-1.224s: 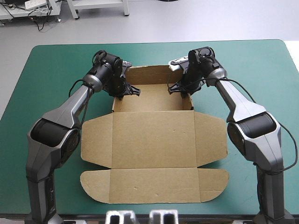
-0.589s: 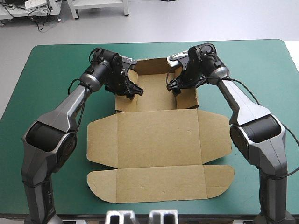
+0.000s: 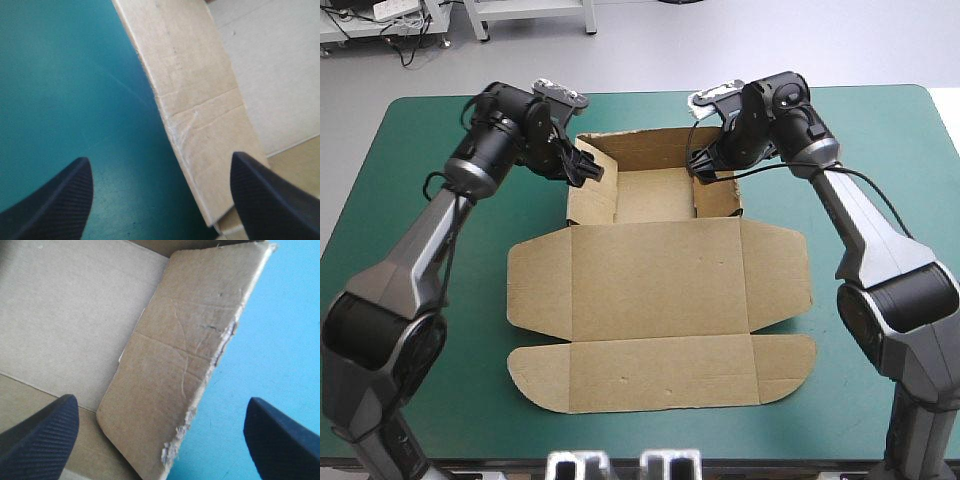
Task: Fold the box
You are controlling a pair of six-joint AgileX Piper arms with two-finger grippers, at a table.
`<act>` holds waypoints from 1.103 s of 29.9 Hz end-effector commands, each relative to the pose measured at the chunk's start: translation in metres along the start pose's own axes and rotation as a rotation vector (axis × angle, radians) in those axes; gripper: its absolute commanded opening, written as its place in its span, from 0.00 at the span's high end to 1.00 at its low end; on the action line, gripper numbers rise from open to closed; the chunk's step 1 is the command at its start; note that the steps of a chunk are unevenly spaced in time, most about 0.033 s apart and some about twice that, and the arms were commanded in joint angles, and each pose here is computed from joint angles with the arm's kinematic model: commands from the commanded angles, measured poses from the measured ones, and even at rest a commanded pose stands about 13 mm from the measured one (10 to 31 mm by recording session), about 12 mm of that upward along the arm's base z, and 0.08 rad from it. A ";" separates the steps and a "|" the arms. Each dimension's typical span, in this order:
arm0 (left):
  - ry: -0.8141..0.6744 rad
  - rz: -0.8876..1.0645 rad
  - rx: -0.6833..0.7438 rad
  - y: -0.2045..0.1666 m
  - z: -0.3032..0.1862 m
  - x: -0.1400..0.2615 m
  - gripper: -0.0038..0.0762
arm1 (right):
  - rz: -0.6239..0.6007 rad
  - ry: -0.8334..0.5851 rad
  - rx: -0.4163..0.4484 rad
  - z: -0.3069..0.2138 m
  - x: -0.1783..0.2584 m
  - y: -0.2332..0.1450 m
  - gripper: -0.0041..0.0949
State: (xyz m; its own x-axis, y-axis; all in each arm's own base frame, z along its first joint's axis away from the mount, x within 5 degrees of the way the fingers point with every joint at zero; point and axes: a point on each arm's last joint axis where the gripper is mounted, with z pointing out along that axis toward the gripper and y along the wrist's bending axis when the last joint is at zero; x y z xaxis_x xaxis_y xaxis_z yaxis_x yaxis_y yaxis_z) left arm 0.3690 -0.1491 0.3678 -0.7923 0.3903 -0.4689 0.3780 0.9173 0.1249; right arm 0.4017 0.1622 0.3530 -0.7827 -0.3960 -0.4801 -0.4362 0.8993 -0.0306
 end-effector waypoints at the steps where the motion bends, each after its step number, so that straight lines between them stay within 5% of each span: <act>1: -0.158 0.039 0.075 0.001 -0.090 0.015 0.41 | -0.034 -0.129 0.028 -0.063 0.000 -0.003 0.12; 9: -0.376 0.112 0.060 0.010 -0.197 0.081 0.96 | -0.015 -0.132 0.060 -0.060 0.001 -0.023 0.12; 17: -0.388 0.116 -0.042 0.019 -0.222 0.165 0.96 | 0.033 -0.065 0.001 -0.015 -0.003 -0.032 0.12; 24: -0.288 0.024 -0.027 0.015 -0.194 0.212 0.96 | 0.052 0.051 -0.113 0.049 -0.001 -0.025 0.14; 28: -0.218 0.026 -0.021 0.012 -0.174 0.226 0.96 | 0.050 0.090 -0.123 0.070 0.002 -0.026 0.34; 33: -0.160 0.034 -0.018 0.010 -0.158 0.233 0.96 | -0.008 0.049 -0.112 0.067 -0.003 -0.029 0.92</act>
State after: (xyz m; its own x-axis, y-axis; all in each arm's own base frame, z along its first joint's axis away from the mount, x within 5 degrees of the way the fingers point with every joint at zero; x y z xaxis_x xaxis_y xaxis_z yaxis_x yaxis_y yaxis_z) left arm 0.1171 -0.0389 0.3988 -0.6691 0.4075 -0.6215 0.3989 0.9025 0.1623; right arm 0.4492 0.1543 0.2545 -0.8542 -0.4162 -0.3116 -0.4629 0.8817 0.0911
